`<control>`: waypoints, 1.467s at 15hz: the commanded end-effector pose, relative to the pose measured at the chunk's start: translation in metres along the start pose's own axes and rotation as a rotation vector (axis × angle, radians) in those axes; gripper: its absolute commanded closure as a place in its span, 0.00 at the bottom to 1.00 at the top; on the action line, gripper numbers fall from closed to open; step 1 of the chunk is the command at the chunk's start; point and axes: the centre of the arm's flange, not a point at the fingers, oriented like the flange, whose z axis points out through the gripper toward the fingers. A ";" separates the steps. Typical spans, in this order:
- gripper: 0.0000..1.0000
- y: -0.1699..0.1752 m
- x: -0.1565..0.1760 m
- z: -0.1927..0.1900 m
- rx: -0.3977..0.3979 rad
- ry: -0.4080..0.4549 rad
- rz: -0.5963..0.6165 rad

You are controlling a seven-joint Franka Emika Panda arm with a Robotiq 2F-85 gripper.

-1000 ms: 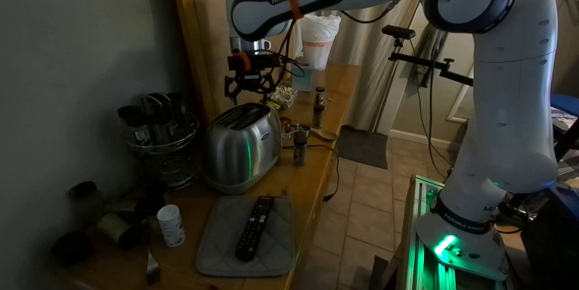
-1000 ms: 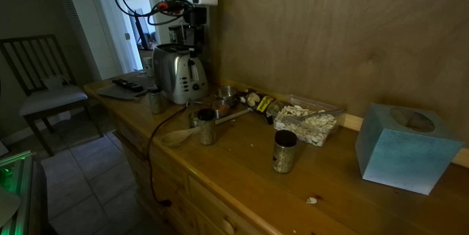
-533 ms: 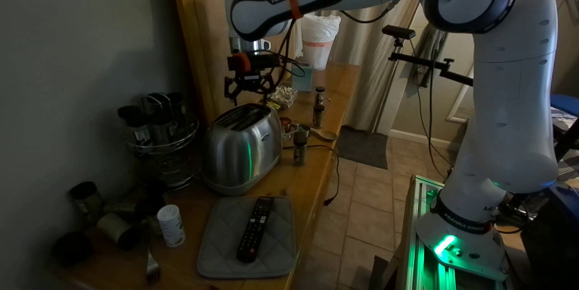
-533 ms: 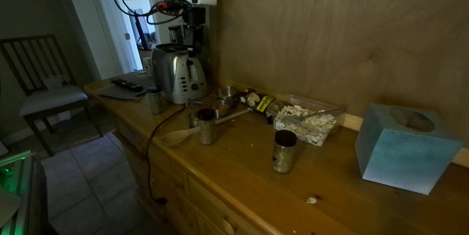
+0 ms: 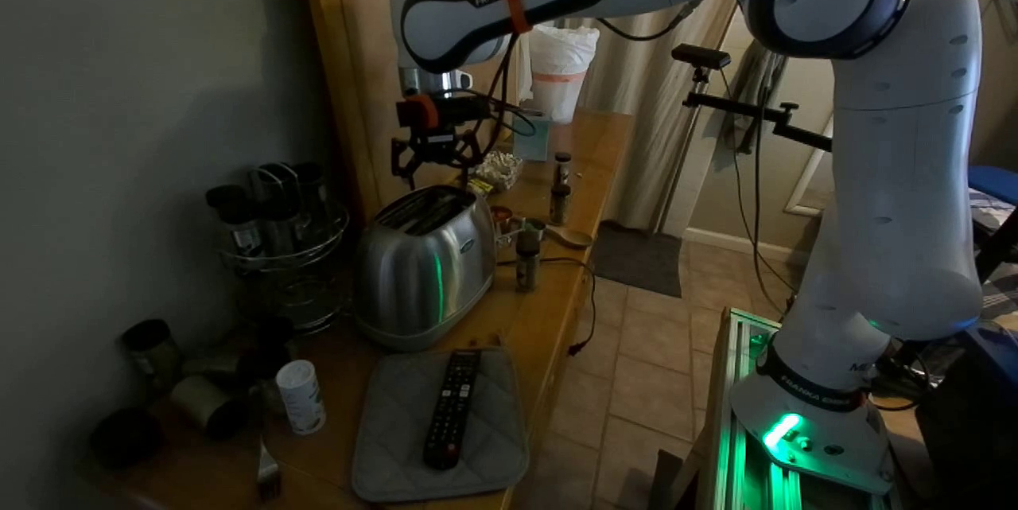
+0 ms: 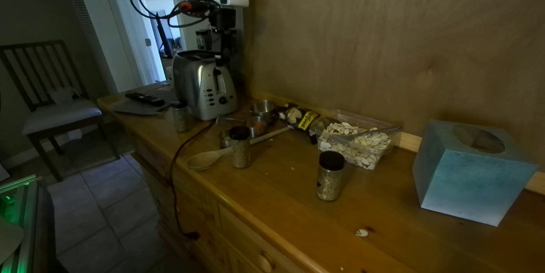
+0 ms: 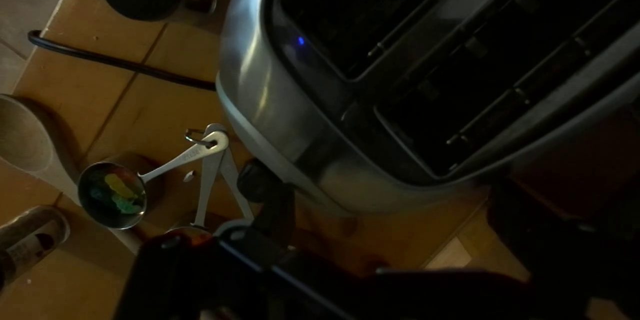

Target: Slide the toaster a little to the left side of the bale

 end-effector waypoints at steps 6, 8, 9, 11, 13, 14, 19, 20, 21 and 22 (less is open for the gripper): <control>0.00 0.000 0.000 -0.002 -0.002 0.005 -0.001; 0.00 0.000 0.000 -0.002 -0.002 0.005 -0.001; 0.00 0.000 0.000 -0.002 -0.002 0.005 -0.001; 0.00 -0.002 -0.006 0.001 -0.016 -0.010 -0.026; 0.00 -0.004 -0.018 0.006 -0.053 -0.028 -0.094; 0.00 -0.004 -0.023 0.008 -0.072 -0.028 -0.120; 0.00 -0.002 -0.045 0.017 -0.112 -0.043 -0.261; 0.00 -0.004 -0.048 0.020 -0.117 -0.047 -0.291; 0.00 -0.006 -0.051 0.023 -0.121 -0.047 -0.316; 0.00 -0.010 -0.054 0.026 -0.123 -0.050 -0.344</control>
